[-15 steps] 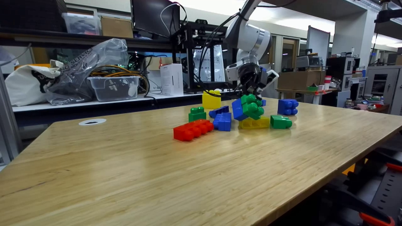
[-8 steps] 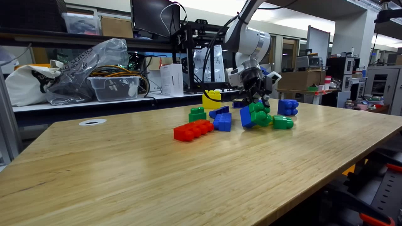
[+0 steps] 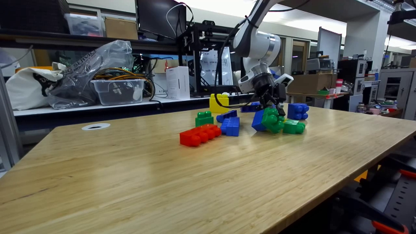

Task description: Separate the Legos that are joined together

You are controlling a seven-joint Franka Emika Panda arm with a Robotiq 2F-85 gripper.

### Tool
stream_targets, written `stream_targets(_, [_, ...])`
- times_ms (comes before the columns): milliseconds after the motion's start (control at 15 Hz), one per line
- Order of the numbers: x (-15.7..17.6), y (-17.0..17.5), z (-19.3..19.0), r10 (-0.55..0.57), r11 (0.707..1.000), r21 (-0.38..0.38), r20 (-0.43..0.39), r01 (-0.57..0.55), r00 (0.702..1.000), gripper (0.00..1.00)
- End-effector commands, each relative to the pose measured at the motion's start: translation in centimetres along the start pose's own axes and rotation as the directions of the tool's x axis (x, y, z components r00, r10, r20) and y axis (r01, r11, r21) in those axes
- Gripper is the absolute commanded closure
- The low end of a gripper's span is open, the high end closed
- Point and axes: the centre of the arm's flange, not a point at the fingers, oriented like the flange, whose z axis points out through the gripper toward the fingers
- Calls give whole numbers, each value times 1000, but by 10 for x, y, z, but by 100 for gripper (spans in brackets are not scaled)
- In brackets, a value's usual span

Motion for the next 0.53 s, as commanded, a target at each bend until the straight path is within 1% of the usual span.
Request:
stream_targets(0, [-3, -3, 3, 98, 995, -37, 105, -95, 990, 83])
stream_targets(133, [-6, -1, 3, 170, 985, -46, 183, -164, 968, 83])
stream_targets(200, [-7, -1, 3, 207, 978, -63, 221, -197, 953, 83])
stream_targets(400, [-5, -2, 0, 296, 955, -124, 329, -270, 896, 83])
stream_targets(467, [-3, -2, -1, 318, 947, -156, 355, -280, 879, 83])
